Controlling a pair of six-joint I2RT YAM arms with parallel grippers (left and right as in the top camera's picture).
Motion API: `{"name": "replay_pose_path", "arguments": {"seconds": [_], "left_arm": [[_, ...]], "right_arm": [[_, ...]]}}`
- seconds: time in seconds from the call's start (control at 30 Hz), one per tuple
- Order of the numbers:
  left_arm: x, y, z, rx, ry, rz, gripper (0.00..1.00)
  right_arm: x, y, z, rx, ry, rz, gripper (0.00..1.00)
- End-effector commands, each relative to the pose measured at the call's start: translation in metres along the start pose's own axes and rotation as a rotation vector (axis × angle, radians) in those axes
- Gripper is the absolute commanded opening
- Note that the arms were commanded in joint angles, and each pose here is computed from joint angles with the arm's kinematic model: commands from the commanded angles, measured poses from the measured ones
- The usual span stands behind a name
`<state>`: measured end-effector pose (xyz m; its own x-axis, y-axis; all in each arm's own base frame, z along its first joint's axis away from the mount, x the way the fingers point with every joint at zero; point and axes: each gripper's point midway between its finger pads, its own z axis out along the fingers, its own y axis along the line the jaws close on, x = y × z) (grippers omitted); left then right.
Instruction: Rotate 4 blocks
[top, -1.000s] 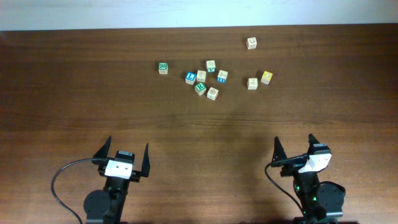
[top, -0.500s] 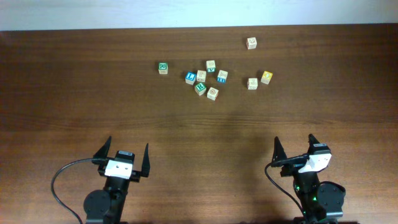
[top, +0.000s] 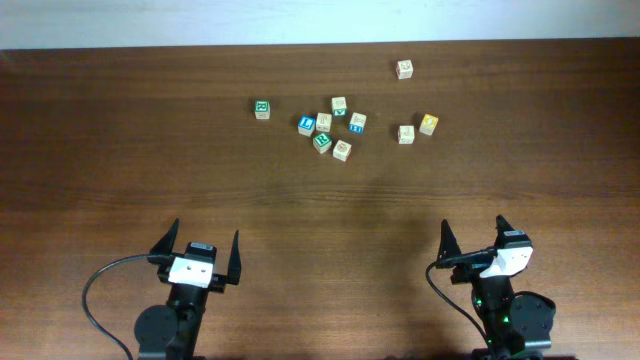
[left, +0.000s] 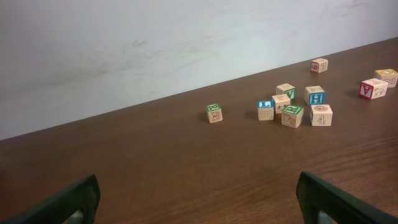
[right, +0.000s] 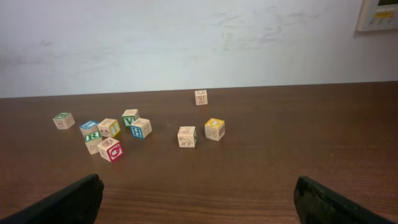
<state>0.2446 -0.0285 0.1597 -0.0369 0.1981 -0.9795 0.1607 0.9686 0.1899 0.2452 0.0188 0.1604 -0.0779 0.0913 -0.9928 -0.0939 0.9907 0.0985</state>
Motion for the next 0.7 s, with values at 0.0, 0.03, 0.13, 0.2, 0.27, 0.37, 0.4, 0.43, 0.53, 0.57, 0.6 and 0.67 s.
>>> {"name": "replay_pose_path", "arguments": {"seconds": [0.0,0.03,0.13,0.2,0.27,0.37,0.4,0.43,0.53,0.57,0.6,0.67], "left_arm": [[0.001,0.000,0.000,-0.004,0.005,0.015,0.99],[0.002,0.000,0.000,-0.003,0.006,0.015,0.99],[0.001,0.000,0.000,-0.004,0.005,0.015,0.99],[0.001,0.000,0.000,-0.004,0.005,0.015,0.99],[0.002,0.000,0.000,-0.003,0.006,0.015,0.99],[0.002,0.000,0.000,-0.003,0.006,0.015,0.99],[0.002,0.000,0.000,-0.003,0.006,0.015,0.99],[0.001,0.000,0.000,-0.004,0.005,0.015,0.99],[0.001,0.000,0.000,-0.004,0.005,0.015,0.99],[0.001,0.000,0.000,-0.004,0.005,0.015,0.99],[0.002,0.000,0.000,-0.003,0.006,0.015,0.99],[0.002,0.000,0.000,-0.003,0.006,0.015,0.99]], "right_arm": [[0.002,0.000,0.000,-0.003,-0.001,-0.008,0.98],[0.002,0.000,0.000,-0.002,-0.001,-0.007,0.98],[0.002,0.000,0.000,-0.003,-0.001,-0.007,0.98],[0.002,0.000,0.000,-0.002,-0.001,-0.008,0.98],[-0.001,0.000,0.000,-0.005,-0.014,-0.008,0.98],[-0.006,0.011,0.000,-0.067,-0.034,-0.012,0.98],[-0.007,0.013,0.000,-0.076,-0.035,-0.013,0.98],[-0.008,0.016,-0.001,-0.093,-0.041,-0.014,0.98],[-0.019,0.028,-0.004,-0.158,-0.065,-0.021,0.98],[-0.024,0.030,-0.005,-0.169,-0.074,-0.023,0.98],[-0.031,0.031,-0.007,-0.175,-0.084,-0.025,0.98],[-0.048,0.034,-0.010,-0.181,-0.108,-0.029,0.98]]}}
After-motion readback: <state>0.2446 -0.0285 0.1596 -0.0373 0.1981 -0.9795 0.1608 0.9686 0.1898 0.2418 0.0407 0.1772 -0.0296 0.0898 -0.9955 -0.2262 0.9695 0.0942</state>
